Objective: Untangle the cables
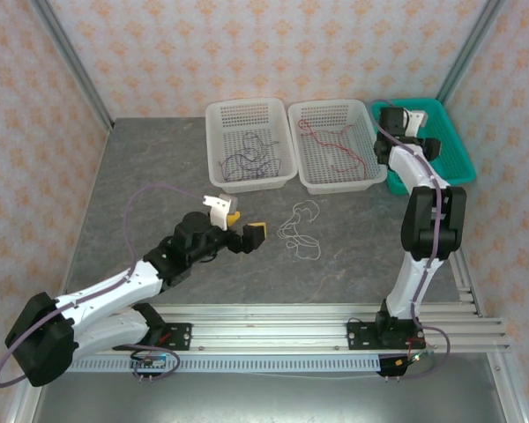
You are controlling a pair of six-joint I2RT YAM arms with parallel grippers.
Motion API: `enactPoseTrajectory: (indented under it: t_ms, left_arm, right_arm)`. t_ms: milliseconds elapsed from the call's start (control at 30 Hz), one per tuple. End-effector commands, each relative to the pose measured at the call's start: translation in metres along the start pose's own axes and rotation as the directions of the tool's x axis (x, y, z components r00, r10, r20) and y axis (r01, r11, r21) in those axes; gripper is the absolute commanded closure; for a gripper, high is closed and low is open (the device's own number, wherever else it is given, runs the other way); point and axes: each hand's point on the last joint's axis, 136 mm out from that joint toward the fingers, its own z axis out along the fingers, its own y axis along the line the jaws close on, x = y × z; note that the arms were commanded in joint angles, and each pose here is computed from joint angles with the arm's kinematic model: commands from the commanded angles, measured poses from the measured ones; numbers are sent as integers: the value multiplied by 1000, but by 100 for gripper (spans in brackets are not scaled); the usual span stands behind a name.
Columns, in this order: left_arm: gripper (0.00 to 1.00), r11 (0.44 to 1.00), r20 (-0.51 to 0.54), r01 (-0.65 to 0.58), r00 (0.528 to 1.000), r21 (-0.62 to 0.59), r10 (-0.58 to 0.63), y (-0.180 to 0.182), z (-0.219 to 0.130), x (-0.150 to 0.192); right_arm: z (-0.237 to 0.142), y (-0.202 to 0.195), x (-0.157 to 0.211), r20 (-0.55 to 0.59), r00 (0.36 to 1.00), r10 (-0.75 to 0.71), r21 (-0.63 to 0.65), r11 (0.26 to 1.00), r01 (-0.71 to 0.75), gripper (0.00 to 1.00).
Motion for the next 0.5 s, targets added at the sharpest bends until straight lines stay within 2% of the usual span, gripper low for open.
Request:
enactPoseTrajectory:
  t_ms: [0, 133, 233, 267, 367, 467]
  left_arm:
    - [0, 999, 24, 1, 1000, -40, 0, 7, -2, -3]
    - [0, 999, 7, -2, 1000, -40, 2, 6, 1, -3]
    - [0, 999, -11, 1, 1000, -34, -1, 5, 6, -2]
    - [0, 999, -20, 3, 1000, -35, -4, 5, 10, -1]
    - [0, 1000, -59, 10, 998, -21, -12, 2, 23, 3]
    - [1, 997, -85, 46, 995, -56, -51, 7, 40, 5]
  right_arm:
    - [-11, 1, -12, -17, 997, 80, -65, 995, -81, 15]
    - [-31, 6, -8, -48, 989, 142, -184, 972, -149, 9]
    - [-72, 31, -6, 72, 994, 77, -336, 941, -49, 7]
    - [-94, 44, -6, 122, 990, 69, -424, 905, -11, 7]
    - [-149, 57, -10, 282, 954, 103, -545, 835, 71, 7]
    - [-206, 60, -4, 321, 933, 164, -674, 731, 104, 8]
